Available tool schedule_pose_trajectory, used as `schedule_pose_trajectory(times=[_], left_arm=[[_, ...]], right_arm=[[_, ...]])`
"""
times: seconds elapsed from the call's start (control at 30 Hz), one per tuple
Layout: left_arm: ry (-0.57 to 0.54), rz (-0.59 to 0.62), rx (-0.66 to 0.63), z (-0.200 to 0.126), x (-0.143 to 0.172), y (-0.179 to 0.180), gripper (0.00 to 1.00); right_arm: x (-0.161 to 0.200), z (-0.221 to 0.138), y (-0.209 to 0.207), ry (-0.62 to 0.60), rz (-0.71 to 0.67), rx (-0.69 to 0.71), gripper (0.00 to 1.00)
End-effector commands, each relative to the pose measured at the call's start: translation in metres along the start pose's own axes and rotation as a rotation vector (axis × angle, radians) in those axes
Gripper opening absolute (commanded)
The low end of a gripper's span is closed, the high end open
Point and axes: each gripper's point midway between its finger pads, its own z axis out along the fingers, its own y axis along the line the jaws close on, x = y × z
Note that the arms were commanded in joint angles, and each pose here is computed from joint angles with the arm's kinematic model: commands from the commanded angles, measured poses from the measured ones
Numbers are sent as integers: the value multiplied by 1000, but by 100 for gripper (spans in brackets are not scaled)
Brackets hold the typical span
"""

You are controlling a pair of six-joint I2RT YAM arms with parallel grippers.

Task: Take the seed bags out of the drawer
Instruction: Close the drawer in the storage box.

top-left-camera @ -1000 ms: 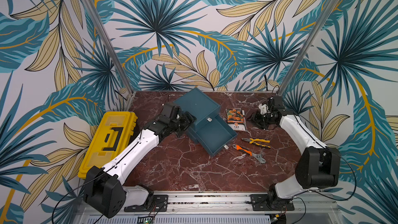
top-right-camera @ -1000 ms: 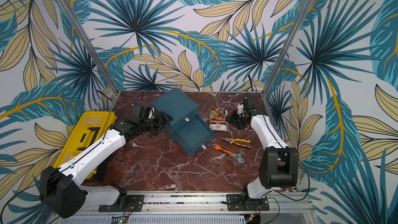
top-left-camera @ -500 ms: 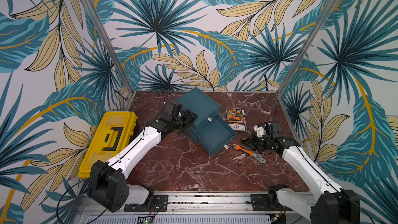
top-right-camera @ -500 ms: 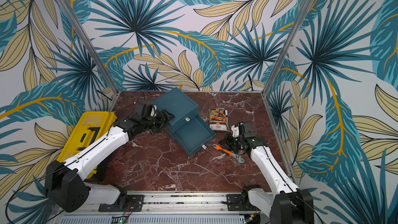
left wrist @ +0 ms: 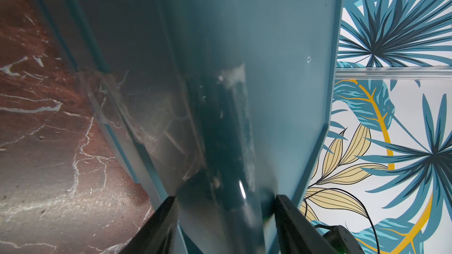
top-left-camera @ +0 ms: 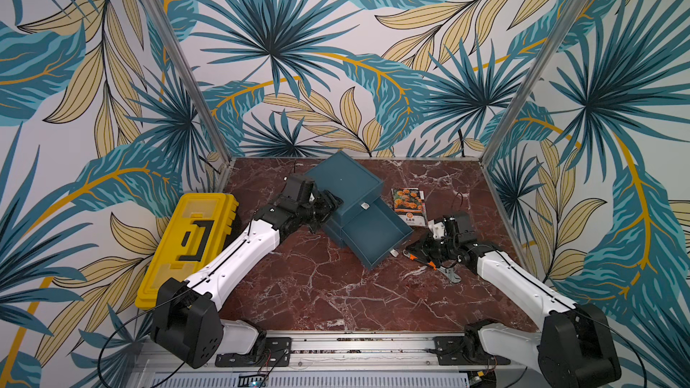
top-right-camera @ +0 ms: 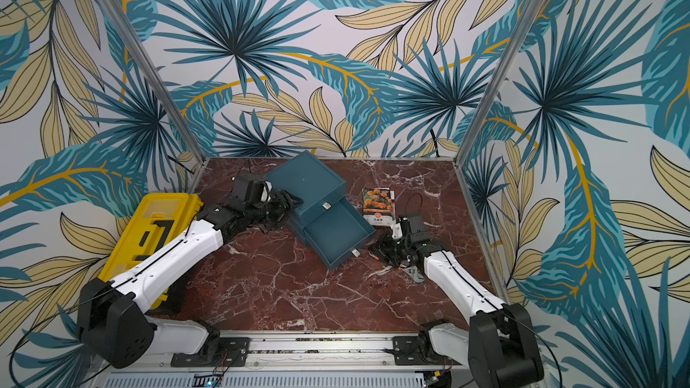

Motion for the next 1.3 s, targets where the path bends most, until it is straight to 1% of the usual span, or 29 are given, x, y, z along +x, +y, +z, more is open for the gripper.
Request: schedule_pose_trajectory(times=[0.0, 0.13, 0.17, 0.27, 0.57, 0.83, 1.27], left_arm=[[3, 5, -19, 1, 5, 12, 66], [4, 3, -22, 0, 6, 14, 66], [5, 3, -22, -1, 7, 14, 66], [6, 2, -25, -1, 7, 15, 66], [10, 2, -23, -1, 8, 16, 66], [13, 4, -26, -2, 9, 16, 66], [14, 10, -16, -6, 10, 12, 68]], right_arm=[[-12, 3, 15, -33, -13, -31, 0], [-18, 6, 20, -35, 5, -39, 0], [-23, 7, 28, -52, -11, -70, 0], [-27, 8, 37, -55, -9, -86, 0], [-24, 15, 76, -30, -37, -151, 0], [-19, 44, 94, 8, -29, -171, 0], [-38, 87, 135, 19, 44, -258, 0]])
